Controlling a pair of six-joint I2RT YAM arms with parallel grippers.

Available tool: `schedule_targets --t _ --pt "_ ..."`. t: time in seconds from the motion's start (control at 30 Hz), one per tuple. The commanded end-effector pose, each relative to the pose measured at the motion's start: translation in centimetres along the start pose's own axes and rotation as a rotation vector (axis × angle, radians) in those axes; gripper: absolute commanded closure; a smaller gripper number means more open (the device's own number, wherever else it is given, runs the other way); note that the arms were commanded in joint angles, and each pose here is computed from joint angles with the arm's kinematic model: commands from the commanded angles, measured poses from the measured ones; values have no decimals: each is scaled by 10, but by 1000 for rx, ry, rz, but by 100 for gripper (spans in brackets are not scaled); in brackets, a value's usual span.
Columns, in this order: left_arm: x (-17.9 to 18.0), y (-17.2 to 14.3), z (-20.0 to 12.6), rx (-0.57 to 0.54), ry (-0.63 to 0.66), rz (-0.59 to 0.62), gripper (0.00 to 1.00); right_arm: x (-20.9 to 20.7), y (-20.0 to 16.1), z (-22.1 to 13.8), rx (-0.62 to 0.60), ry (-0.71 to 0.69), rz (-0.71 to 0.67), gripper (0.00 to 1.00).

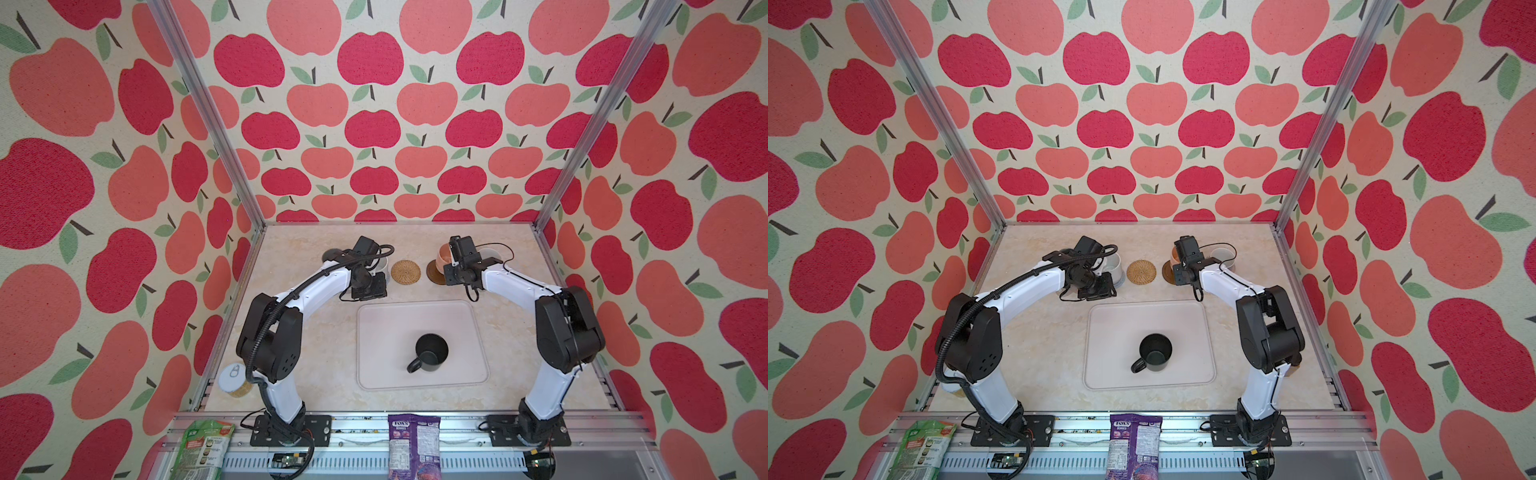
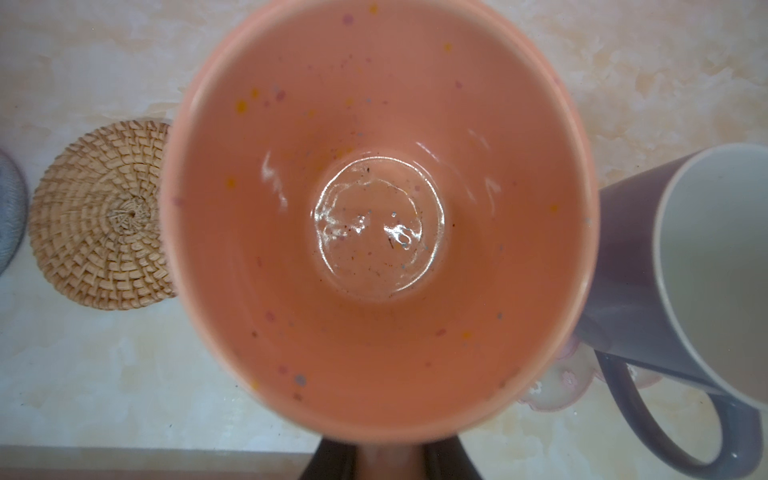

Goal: Place cups on coasters
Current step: Place the cup on the coaster.

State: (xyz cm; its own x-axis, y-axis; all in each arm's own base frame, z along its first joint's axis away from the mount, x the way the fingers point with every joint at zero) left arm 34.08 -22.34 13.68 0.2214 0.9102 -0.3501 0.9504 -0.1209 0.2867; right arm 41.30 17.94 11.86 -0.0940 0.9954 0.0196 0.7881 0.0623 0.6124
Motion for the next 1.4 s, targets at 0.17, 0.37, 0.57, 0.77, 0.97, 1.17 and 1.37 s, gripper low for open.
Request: schedule_targets --t 0.17,0.37,0.57,0.77,0.97,1.17,1.37 --pt "4 -6 5 29 -6 -1 60 22 37 -12 -121 39 8 100" --pt "5 -7 6 33 -6 -4 60 28 35 -11 -115 33 -13 100" --pt "6 -7 7 36 -11 -6 60 25 33 -10 -103 12 -15 100" --pt "6 -7 9 39 -14 -7 61 22 29 -8 -96 -6 -18 100" --pt "5 -6 9 38 -19 -5 60 23 27 -8 -89 2 -13 100" --pt "4 -5 10 40 -24 -6 60 22 23 -5 -76 2 -9 100" --pt "5 -6 10 44 -22 -5 60 23 20 -3 -66 7 -2 100"
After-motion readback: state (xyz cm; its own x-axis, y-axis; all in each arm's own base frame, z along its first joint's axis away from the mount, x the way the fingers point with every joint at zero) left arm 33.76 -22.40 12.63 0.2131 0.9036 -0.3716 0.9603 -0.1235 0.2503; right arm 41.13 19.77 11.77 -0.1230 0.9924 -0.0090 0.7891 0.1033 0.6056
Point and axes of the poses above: each gripper's point midway between its finger pads, its own z axis out along the fingers, its own x axis along the line the jaws close on, y = z × x, the point moved 3 cm from there along -z, back along the fingers, and after that the axes turned 9 degrees about z, right-handed, at the moved point
